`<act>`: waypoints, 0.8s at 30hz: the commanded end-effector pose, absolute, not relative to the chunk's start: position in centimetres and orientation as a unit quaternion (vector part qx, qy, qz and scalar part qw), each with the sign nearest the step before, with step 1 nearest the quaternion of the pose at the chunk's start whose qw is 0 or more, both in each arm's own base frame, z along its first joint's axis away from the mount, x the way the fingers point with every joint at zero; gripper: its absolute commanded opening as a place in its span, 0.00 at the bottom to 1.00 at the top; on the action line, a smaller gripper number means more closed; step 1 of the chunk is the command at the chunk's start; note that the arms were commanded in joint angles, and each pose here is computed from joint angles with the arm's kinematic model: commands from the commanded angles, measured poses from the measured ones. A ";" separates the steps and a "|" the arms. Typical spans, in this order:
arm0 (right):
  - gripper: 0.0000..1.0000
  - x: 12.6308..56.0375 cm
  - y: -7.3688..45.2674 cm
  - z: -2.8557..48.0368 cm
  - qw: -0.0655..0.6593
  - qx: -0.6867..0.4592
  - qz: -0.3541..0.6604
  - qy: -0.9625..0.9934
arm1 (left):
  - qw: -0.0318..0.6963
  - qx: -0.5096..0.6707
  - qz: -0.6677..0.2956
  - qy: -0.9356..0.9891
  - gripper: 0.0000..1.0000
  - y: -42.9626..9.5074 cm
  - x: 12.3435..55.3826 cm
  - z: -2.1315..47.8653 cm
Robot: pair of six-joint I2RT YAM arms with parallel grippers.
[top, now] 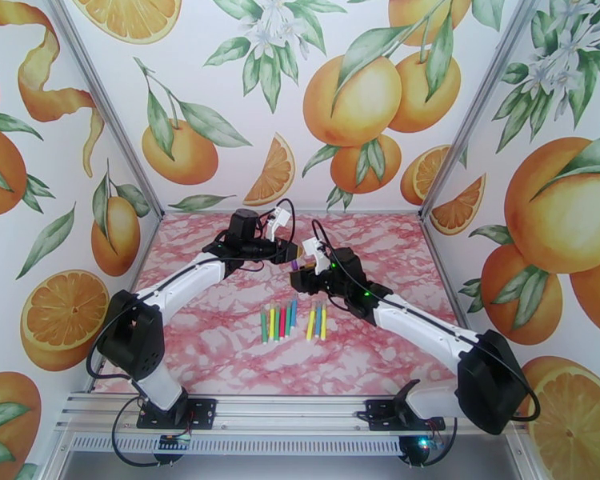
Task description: Open the pen caps
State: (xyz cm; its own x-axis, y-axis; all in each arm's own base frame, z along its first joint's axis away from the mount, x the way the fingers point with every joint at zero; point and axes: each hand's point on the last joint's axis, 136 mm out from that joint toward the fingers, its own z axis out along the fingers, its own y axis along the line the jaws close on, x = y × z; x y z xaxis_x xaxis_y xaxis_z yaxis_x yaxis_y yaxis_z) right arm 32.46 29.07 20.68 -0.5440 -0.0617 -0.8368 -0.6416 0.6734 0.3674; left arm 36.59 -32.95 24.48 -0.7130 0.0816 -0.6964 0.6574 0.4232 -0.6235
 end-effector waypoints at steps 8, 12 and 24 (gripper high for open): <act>0.43 33.2 30.9 20.9 0.425 -0.224 0.367 0.796 | 0.310 0.246 -0.503 0.768 0.01 -33.3 36.0 27.4; 0.31 33.0 31.1 20.9 0.426 -0.227 0.370 0.793 | 0.310 0.243 -0.502 0.770 0.00 -33.3 36.1 27.4; 0.07 32.0 30.3 20.1 0.434 -0.238 0.360 0.791 | 0.327 0.173 -0.490 0.789 0.00 -31.8 39.0 27.1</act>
